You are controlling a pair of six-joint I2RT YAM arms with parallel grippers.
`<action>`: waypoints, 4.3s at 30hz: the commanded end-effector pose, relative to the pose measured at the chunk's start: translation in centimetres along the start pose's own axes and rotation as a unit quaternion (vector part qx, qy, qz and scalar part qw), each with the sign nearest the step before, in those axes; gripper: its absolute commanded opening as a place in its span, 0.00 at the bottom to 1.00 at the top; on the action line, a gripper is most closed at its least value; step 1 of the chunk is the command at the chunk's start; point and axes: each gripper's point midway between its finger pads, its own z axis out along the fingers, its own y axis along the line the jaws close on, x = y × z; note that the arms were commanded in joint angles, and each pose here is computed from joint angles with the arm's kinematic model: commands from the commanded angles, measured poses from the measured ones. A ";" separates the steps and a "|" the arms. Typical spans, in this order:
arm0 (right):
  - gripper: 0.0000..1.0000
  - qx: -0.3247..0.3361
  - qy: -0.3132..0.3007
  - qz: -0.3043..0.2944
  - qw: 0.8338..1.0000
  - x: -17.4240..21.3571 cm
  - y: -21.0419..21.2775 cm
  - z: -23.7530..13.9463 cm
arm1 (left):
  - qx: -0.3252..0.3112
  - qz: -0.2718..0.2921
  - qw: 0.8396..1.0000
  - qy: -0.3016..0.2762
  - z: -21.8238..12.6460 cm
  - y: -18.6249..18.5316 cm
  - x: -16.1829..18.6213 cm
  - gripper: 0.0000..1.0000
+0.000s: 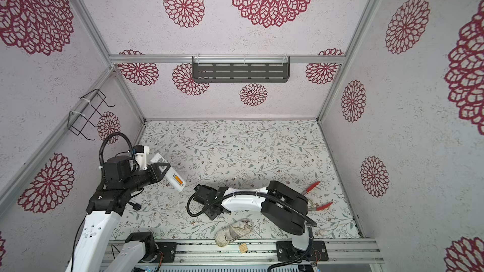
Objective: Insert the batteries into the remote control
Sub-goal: 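Close the right gripper on the orange battery's end and lift it, then carry the battery to the compartment of the remote held by the left gripper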
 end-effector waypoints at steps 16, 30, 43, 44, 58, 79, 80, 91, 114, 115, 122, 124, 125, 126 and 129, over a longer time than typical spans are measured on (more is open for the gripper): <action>0.26 -0.010 -0.008 0.012 1.000 -1.3 0.1 0.6 | 0.011 0.018 1.000 -0.011 -0.3 -0.6 -0.5 0.00; 0.17 -0.011 -0.007 0.011 1.000 -1.2 0.1 0.5 | 0.014 0.018 1.000 -0.011 -0.3 -0.8 -0.5 0.00; 0.13 -0.012 -0.089 0.020 0.996 -4.2 -1.7 -2.6 | 0.036 0.003 0.999 0.005 0.5 -1.4 0.2 0.00; 0.13 -0.013 -0.096 0.020 0.995 -4.3 -1.8 -3.0 | 0.037 0.001 0.999 0.006 0.6 -1.4 0.2 0.00; 0.14 -0.086 -0.299 -0.007 0.950 -10.3 -1.7 -15.8 | 0.132 -0.077 0.988 0.013 3.3 -3.1 2.2 0.00; 0.14 -0.131 -0.509 -0.060 0.849 -14.9 -0.2 -25.4 | 0.326 -0.109 0.938 0.037 2.2 -8.4 2.5 0.00; 0.13 -0.128 -0.511 -0.061 0.848 -14.9 -0.3 -25.5 | 0.329 -0.109 0.937 0.037 2.1 -8.5 2.4 0.00; 0.13 -0.116 -0.538 -0.069 0.832 -14.2 -0.7 -25.8 | 0.386 -0.128 0.913 0.043 1.7 -9.6 2.0 0.00; 0.13 -0.119 -0.544 -0.076 0.827 -14.2 -0.6 -23.8 | 0.388 -0.123 0.913 0.041 1.4 -9.8 2.0 0.00; 0.13 -0.120 -0.543 -0.076 0.827 -14.2 -0.5 -23.7 | 0.387 -0.123 0.913 0.041 1.5 -9.8 2.0 0.00; 0.12 -0.109 -0.528 -0.067 0.840 -13.2 -1.1 -22.3 | 0.387 -0.122 0.913 0.041 1.5 -9.8 2.0 0.00; 0.12 -0.104 -0.522 -0.066 0.844 -12.9 -1.3 -22.0 | 0.387 -0.122 0.913 0.040 1.5 -9.7 2.0 0.00; 0.12 -0.102 -0.520 -0.065 0.846 -12.8 -1.4 -21.9 | 0.386 -0.123 0.913 0.040 1.5 -9.7 2.0 0.00; 0.12 -0.101 -0.516 -0.065 0.848 -12.6 -1.5 -21.6 | 0.385 -0.123 0.914 0.040 1.6 -9.7 1.9 0.00; 0.12 -0.100 -0.501 -0.067 0.857 -12.3 -1.5 -20.9 | 0.386 -0.123 0.914 0.040 1.6 -9.7 1.9 0.00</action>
